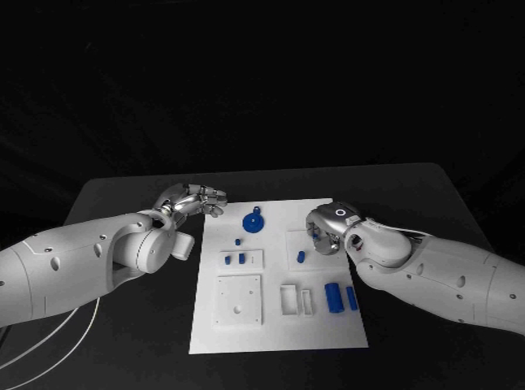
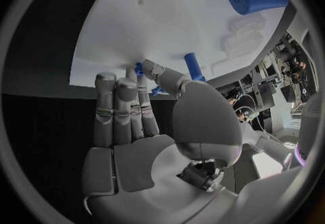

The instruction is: Assemble the parts on the task board

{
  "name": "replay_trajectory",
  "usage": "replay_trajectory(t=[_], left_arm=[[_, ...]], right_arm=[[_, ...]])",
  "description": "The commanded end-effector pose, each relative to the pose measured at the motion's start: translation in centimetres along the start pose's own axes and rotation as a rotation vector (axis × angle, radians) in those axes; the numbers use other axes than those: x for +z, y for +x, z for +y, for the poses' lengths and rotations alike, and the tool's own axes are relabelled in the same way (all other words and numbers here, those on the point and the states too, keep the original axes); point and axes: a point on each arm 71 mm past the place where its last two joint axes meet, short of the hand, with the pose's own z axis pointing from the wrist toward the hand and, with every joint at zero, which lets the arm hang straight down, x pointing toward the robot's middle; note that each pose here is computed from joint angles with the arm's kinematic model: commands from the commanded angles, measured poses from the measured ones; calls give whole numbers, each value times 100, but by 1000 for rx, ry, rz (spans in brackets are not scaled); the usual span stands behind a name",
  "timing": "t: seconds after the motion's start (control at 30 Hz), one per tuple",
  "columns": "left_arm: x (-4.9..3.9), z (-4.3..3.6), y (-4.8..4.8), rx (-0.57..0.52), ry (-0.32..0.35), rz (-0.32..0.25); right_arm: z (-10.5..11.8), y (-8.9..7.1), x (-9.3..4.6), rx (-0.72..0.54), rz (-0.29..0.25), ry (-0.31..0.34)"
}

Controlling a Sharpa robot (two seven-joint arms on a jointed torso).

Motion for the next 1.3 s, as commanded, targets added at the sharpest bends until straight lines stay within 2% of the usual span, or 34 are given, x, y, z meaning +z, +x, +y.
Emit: replay_trajectory(t=[0.03, 0.37, 0.7, 0.87, 1.1, 1.3], left_arm=[[9, -15, 2, -6, 8, 1], [16, -9, -60, -1, 8, -17], [34, -5, -72, -2, 7, -23], [55, -6, -72, -4, 12, -31], [85, -7, -110, -15, 27, -61], [114, -9, -94, -22, 31, -73]], right_arm=[[38, 3, -35, 18, -32, -21], [12, -148, -106, 76, -101, -25], [18, -349, -184, 144, -146, -35], [196, -415, -215, 194, -158, -84], [511, -458, -166, 216, -151, -155], [893, -342, -179, 222, -116, -240]])
